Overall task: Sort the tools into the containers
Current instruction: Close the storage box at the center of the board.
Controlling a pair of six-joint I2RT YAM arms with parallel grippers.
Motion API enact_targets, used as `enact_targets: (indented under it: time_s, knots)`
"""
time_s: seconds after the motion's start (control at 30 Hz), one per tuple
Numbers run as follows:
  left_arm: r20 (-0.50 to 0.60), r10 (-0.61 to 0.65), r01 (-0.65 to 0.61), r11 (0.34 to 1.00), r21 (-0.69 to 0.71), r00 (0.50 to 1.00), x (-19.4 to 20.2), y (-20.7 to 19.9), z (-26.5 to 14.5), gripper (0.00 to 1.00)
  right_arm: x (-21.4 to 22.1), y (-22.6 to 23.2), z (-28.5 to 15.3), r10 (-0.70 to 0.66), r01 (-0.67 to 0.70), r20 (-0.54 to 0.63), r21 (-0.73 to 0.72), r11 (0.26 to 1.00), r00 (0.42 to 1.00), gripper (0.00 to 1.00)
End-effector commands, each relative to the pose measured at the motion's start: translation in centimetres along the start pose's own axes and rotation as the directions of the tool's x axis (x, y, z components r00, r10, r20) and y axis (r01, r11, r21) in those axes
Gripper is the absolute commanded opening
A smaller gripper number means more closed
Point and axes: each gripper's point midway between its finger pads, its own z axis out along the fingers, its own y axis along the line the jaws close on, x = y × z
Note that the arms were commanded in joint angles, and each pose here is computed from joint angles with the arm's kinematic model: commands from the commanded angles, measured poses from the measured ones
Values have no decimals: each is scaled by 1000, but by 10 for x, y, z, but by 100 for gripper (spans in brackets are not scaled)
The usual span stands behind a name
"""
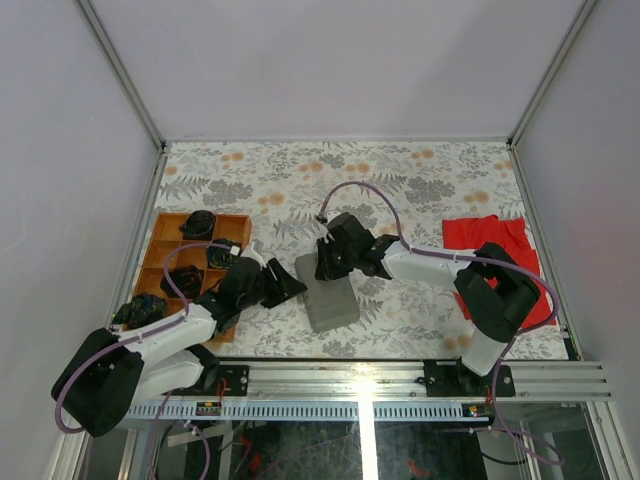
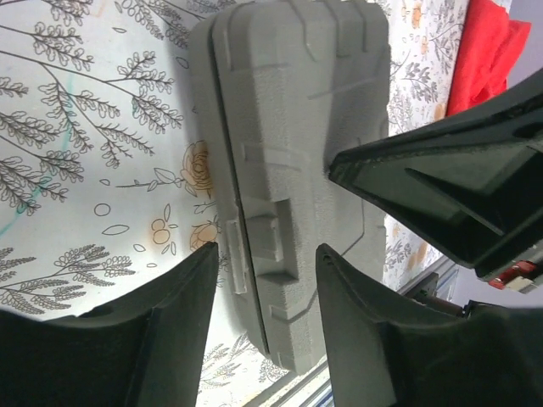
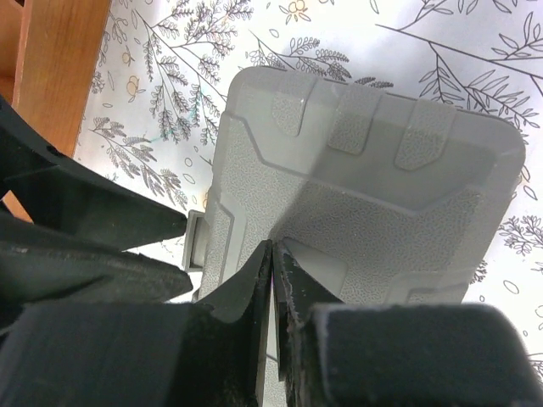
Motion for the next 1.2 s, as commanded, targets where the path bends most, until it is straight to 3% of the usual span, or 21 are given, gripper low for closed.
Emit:
enact_targets:
  time_s: [0.0,0.1,0.27,0.5,0.6,0.7,1.17]
  knots:
    - [24,8,-9,999,35,1000,-4,-9,-2,50,101,-70,6,18,68,-308,265,962,951,11]
    - [17,15,-16,999,48,1000,-5,-14,-1,54,103,-69,8,20,65,-312,259,964,950,11]
    - [-29,14,-14,1000,-13,999,1,-4,10,53,103,-68,8,23,59,-307,254,965,951,11]
    - [-83,4,-9,998,-62,997,13,4,23,39,103,-66,8,30,47,-299,246,968,954,11]
    - [-93,4,-13,996,-86,996,14,5,26,27,104,-66,8,31,44,-297,244,969,954,11]
    - [-129,1,-21,988,-156,992,19,13,27,20,104,-66,7,30,46,-297,245,969,954,11]
    - [-192,45,-106,939,-326,980,32,38,29,5,98,-61,4,26,38,-273,226,973,962,11]
